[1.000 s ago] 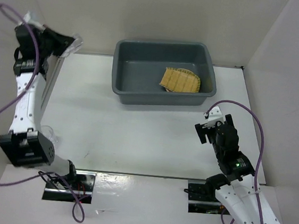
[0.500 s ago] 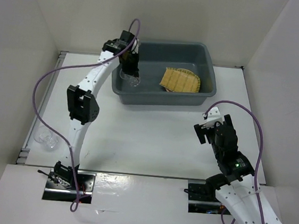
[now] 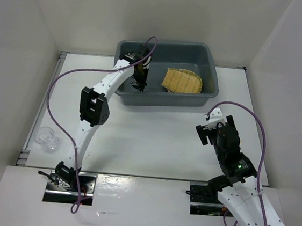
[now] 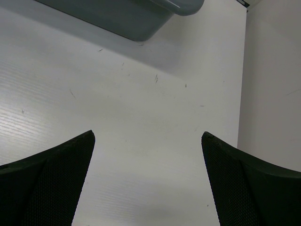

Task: Place the mixed dishes into the plastic bin

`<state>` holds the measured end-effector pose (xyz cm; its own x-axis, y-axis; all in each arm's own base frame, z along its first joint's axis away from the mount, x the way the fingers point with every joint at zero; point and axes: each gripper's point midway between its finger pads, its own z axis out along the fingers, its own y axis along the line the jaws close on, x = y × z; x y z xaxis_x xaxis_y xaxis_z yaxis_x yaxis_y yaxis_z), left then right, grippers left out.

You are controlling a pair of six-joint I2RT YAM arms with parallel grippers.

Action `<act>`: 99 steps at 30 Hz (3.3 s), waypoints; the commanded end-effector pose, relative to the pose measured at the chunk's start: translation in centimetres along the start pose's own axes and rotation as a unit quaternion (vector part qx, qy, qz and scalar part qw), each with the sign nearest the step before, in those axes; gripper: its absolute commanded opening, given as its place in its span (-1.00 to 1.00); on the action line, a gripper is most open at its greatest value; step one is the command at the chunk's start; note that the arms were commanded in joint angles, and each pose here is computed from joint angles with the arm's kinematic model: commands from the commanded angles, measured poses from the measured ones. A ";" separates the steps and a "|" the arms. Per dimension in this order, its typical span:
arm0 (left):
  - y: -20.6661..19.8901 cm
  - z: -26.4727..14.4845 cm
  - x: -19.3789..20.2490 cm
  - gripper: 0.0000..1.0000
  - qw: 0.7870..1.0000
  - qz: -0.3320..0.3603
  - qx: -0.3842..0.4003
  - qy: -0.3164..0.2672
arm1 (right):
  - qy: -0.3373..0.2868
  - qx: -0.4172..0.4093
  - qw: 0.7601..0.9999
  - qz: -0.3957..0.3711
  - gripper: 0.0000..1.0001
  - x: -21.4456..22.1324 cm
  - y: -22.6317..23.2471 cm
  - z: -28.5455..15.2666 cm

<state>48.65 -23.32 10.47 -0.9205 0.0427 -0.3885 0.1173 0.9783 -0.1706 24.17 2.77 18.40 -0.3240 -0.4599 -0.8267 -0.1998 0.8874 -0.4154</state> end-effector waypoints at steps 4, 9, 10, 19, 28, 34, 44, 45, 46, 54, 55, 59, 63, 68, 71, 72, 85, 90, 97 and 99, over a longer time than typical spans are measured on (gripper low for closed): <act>0.7 -3.7 -2.1 0.35 0.999 0.007 -0.013 -0.044 | -0.030 0.009 0.999 0.017 0.97 -1.4 -0.2 0.1; 3.9 -15.8 -7.8 0.97 0.966 -0.048 -0.125 -0.222 | -0.030 0.009 0.999 0.017 0.97 -1.4 -0.2 0.1; 5.0 -19.0 -7.9 0.99 0.951 -0.069 -0.164 -0.253 | -0.030 0.009 0.999 0.017 0.97 -1.4 -0.2 0.1; 22.0 -36.0 4.4 0.99 0.751 -0.432 -0.285 -0.410 | -0.038 0.012 0.999 0.020 0.97 -1.7 -0.4 -0.2; 30.1 -23.7 24.7 0.99 0.703 -0.547 -0.429 -0.151 | -0.034 0.000 0.999 0.015 0.97 -1.6 0.2 0.1; 31.4 -22.1 26.9 0.99 0.692 -0.581 -0.410 -0.122 | -0.034 0.000 0.999 0.015 0.97 -1.6 0.2 0.1; 32.6 -19.4 27.3 0.99 0.706 -0.586 -0.386 -0.091 | -0.030 -0.002 0.999 0.013 0.97 -1.5 0.3 0.2; 32.7 -19.0 27.1 0.99 0.714 -0.581 -0.383 -0.085 | -0.030 -0.002 0.999 0.013 0.97 -1.5 0.3 0.2; 33.1 -18.5 27.1 0.99 0.714 -0.582 -0.380 -0.085 | -0.030 -0.002 0.999 0.013 0.97 -1.5 0.3 0.2; 34.3 -14.7 27.2 0.95 0.738 -0.572 -0.355 -0.038 | -0.025 -0.003 1.000 0.012 0.97 -1.2 0.3 0.2; 34.0 -14.2 27.3 0.89 0.745 -0.571 -0.345 -0.028 | -0.025 -0.003 1.000 0.012 0.97 -1.2 0.3 0.2; 34.2 -14.3 25.8 -0.42 0.751 -0.570 -0.330 -0.042 | -0.025 -0.003 1.000 0.012 0.97 -1.0 0.4 0.2; 34.7 -17.6 21.2 -1.00 0.743 -0.586 -0.309 -0.097 | -0.030 -0.002 0.999 0.013 0.97 -1.1 0.3 0.1; 32.7 -26.2 11.3 -1.00 0.724 -0.601 -0.179 -0.286 | -0.024 -0.003 1.000 0.011 0.97 -1.0 0.4 0.2; 29.4 -31.4 3.5 -1.00 0.742 -0.526 -0.054 -0.413 | -0.019 -0.005 1.000 0.009 0.97 -0.8 0.5 0.4; 27.5 -33.8 -0.2 -1.00 0.737 -0.480 0.021 -0.475 | -0.019 -0.005 1.000 0.009 0.97 -0.8 0.5 0.4; 6.5 -20.7 -14.3 -1.00 0.950 -0.042 0.077 -0.299 | -0.012 0.003 1.000 0.008 0.97 -0.7 0.4 0.7; 3.3 -12.4 -13.2 -1.00 0.968 -0.015 0.027 -0.251 | -0.012 0.003 1.000 0.008 0.97 -0.7 0.4 0.7; 0.5 -4.9 -11.0 -1.00 0.975 0.016 -0.039 -0.216 | -0.011 0.007 1.000 0.008 0.97 -0.6 0.2 0.7; 1.2 -3.9 -11.0 -1.00 0.975 0.007 -0.057 -0.216 | -0.011 0.007 1.000 0.008 0.97 -0.6 0.2 0.7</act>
<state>55.50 -24.35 13.63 -0.7781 0.0153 -0.6280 0.1289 0.9823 -0.1358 24.29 3.00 17.48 -0.3432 -0.4737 -0.8110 -0.2166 0.8801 -0.4224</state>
